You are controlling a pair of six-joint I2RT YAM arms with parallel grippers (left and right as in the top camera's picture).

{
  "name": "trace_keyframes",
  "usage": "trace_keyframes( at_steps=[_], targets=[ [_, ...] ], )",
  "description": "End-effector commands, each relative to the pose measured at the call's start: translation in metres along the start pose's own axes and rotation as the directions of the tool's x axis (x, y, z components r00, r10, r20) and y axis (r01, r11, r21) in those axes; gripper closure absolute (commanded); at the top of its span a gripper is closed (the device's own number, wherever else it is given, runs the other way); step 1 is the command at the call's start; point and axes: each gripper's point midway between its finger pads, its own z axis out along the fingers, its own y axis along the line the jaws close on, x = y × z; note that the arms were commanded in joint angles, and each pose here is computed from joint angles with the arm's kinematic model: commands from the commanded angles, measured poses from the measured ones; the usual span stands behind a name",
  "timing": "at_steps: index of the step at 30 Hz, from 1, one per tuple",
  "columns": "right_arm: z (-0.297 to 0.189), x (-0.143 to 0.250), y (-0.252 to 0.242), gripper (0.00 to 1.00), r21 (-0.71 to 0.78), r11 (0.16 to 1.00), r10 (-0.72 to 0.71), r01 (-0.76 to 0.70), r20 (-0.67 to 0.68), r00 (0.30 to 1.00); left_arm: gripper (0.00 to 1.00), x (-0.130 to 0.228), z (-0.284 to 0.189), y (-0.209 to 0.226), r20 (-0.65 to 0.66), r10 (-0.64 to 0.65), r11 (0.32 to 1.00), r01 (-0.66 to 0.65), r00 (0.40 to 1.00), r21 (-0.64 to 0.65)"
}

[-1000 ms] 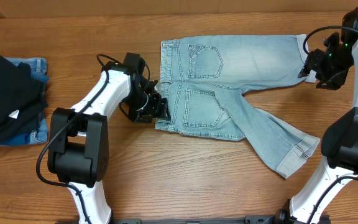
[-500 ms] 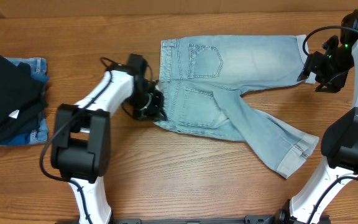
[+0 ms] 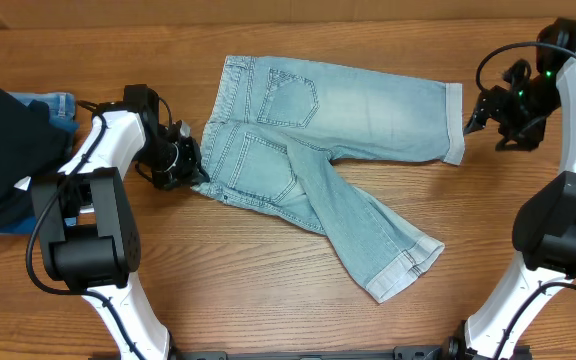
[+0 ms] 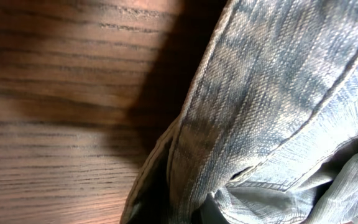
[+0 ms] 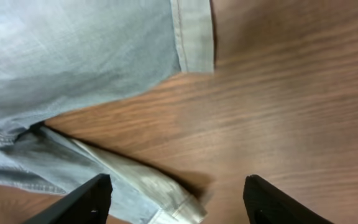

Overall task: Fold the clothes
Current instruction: 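Grasp the waistband with the left gripper and pull it leftward, then release the upper leg with the right gripper and move it down-right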

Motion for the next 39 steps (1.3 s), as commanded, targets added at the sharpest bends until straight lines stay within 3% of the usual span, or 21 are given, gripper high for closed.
trace_keyframes(
  at_steps=[1,2,9,23,25,27,29,34,39],
  targets=[
    [0.014,0.003,0.013,0.85,-0.048,0.998,-0.052,0.051,-0.036,0.998,0.96,-0.002,-0.001,-0.002,0.016,0.012,1.0,-0.011,1.0,-0.01],
    [0.024,0.004,0.018,0.96,-0.048,0.996,-0.073,0.071,-0.049,0.996,0.96,-0.002,-0.001,-0.002,0.015,0.012,1.0,-0.011,1.0,-0.007],
    [0.11,0.002,0.063,0.96,-0.016,0.96,-0.281,0.28,-0.021,0.96,0.96,0.005,-0.001,-0.003,-0.012,0.0,1.0,0.0,1.0,0.002],
    [0.195,-0.02,0.054,0.96,-0.011,0.957,-0.29,0.29,-0.001,0.957,0.88,0.039,-0.004,0.0,-0.147,-0.066,0.998,0.065,0.987,-0.012],
    [0.2,-0.036,0.057,0.96,-0.006,0.959,-0.282,0.282,0.057,0.958,0.84,0.041,-0.004,0.0,-0.155,-0.07,0.998,0.069,0.985,-0.014],
    [0.197,-0.059,0.065,0.95,-0.009,0.952,-0.302,0.307,0.156,0.941,0.71,0.049,-0.005,-0.003,-0.184,-0.078,0.997,0.077,0.98,-0.008],
    [0.193,-0.077,0.072,0.94,-0.008,0.945,-0.316,0.326,0.235,0.919,0.66,0.057,-0.003,-0.008,-0.212,-0.073,0.997,0.072,0.974,-0.012],
    [0.18,-0.114,0.088,0.93,-0.001,0.93,-0.336,0.367,0.394,0.855,0.63,0.073,0.009,-0.029,-0.252,-0.003,1.0,-0.004,0.968,-0.03],
    [0.163,-0.14,0.101,0.93,0.006,0.919,-0.342,0.394,0.509,0.79,0.63,0.076,0.011,-0.033,-0.257,-0.013,0.999,0.002,0.966,-0.042]
  ],
)
